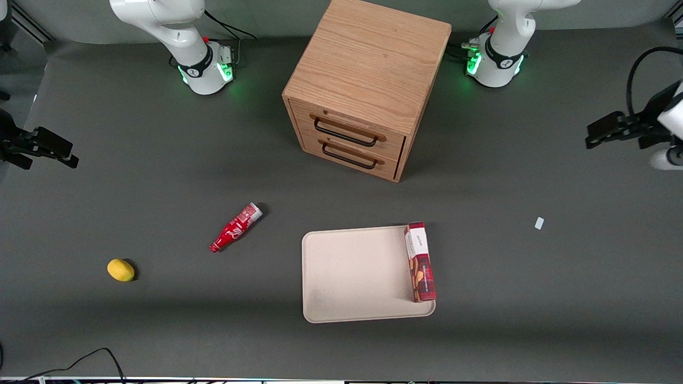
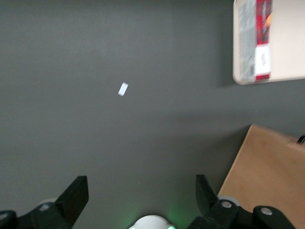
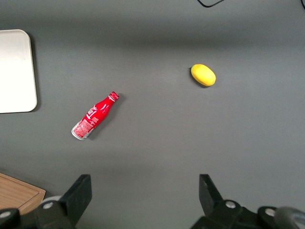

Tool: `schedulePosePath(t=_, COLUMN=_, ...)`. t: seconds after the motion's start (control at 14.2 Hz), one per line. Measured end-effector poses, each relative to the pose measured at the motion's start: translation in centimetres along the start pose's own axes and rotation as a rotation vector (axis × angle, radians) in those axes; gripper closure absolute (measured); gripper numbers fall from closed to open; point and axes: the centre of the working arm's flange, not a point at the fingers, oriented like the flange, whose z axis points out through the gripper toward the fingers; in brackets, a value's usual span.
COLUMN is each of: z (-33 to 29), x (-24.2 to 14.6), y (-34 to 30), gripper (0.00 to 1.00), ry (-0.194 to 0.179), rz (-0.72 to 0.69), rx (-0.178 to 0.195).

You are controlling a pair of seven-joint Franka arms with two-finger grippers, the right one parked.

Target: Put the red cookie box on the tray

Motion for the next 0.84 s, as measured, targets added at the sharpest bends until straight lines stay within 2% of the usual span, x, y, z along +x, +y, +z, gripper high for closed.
schedulePosePath(t=0.35, z=1.5, x=-3.4, y=-3.8, gripper=0.00, ry=-0.020, rz=0.029, rx=-0.018)
schedulePosePath(t=0.84, z=0.7, x=-3.4, y=-1.8, gripper=0.00, ry=-0.003, rz=0.067, rx=-0.012)
